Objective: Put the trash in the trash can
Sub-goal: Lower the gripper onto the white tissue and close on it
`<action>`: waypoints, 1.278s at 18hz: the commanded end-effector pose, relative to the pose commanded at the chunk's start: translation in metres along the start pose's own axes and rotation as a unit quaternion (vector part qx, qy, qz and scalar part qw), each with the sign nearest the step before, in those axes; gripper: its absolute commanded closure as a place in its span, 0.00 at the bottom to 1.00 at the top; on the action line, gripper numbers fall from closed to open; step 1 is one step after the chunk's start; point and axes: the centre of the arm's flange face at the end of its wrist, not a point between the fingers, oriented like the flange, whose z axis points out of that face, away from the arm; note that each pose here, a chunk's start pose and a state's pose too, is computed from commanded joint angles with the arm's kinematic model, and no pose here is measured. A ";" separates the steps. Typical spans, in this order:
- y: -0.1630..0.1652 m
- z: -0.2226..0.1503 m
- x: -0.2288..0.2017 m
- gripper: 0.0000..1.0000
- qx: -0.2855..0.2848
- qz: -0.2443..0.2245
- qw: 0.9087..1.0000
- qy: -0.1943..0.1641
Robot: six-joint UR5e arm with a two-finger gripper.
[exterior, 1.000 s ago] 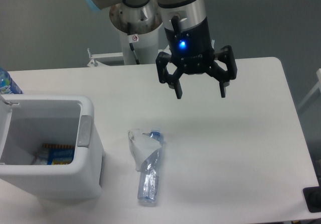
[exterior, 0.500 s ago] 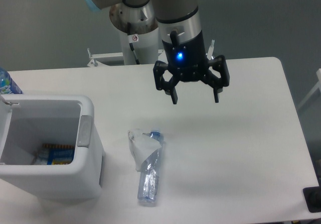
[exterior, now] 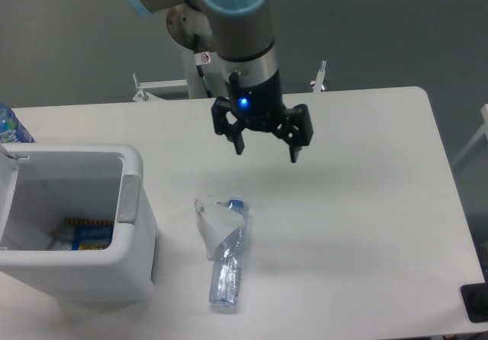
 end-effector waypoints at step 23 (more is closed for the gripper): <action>-0.013 0.149 0.071 0.00 -0.041 -0.056 0.994 0.089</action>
